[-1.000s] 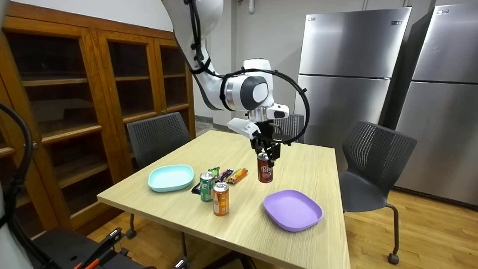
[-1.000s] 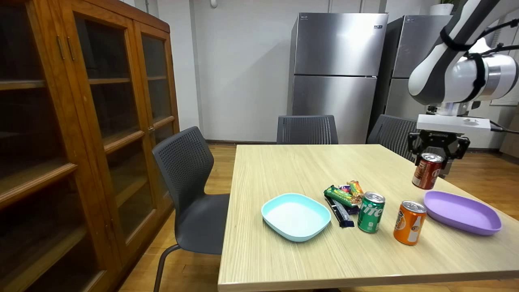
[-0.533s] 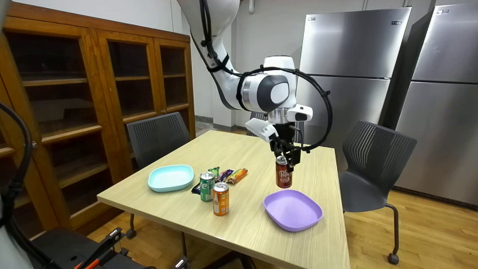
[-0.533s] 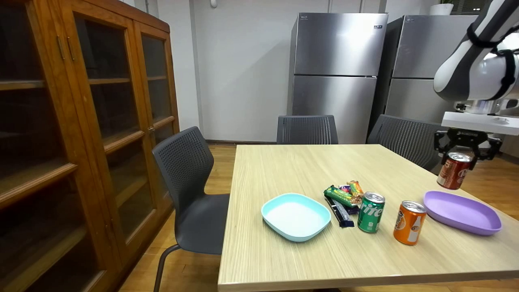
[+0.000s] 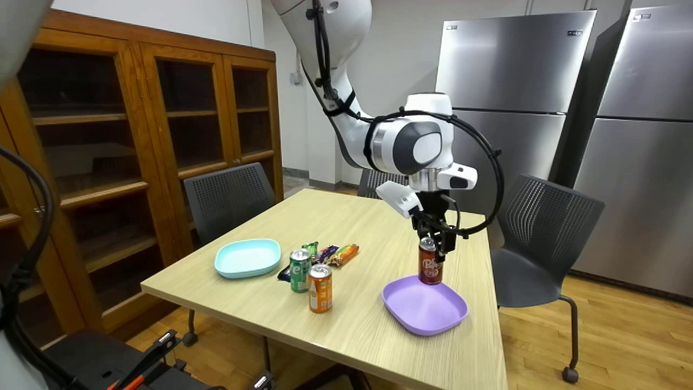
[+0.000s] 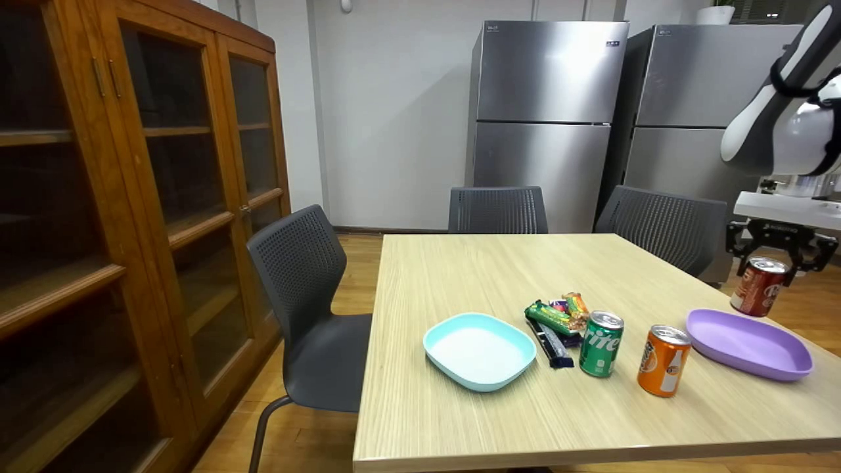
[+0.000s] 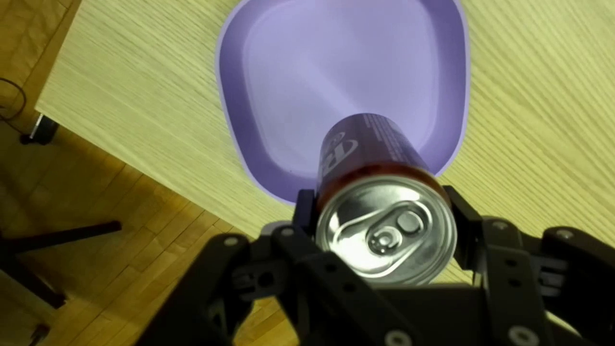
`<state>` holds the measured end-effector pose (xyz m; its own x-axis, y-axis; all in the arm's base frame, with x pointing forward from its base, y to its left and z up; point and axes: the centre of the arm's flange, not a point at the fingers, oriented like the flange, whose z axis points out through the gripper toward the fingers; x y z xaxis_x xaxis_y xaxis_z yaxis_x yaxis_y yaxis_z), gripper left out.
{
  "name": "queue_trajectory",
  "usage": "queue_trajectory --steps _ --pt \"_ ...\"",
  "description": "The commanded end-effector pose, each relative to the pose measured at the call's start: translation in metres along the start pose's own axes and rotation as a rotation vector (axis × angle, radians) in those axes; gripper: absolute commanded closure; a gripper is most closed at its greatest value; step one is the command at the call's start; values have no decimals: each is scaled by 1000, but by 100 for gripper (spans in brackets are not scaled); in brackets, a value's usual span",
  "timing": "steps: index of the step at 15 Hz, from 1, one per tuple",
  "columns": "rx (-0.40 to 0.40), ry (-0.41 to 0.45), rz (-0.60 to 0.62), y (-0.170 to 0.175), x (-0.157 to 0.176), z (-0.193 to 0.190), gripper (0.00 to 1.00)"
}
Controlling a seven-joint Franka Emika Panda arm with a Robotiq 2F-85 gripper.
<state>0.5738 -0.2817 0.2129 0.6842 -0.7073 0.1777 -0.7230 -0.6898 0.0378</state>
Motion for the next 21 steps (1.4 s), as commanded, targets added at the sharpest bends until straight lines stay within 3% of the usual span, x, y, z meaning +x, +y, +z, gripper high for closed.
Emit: queue_trajectory --steps 1,21 --pt "-12 -20 50 -5 27 14 61" --pt "-98 -85 110 6 49 64 61"
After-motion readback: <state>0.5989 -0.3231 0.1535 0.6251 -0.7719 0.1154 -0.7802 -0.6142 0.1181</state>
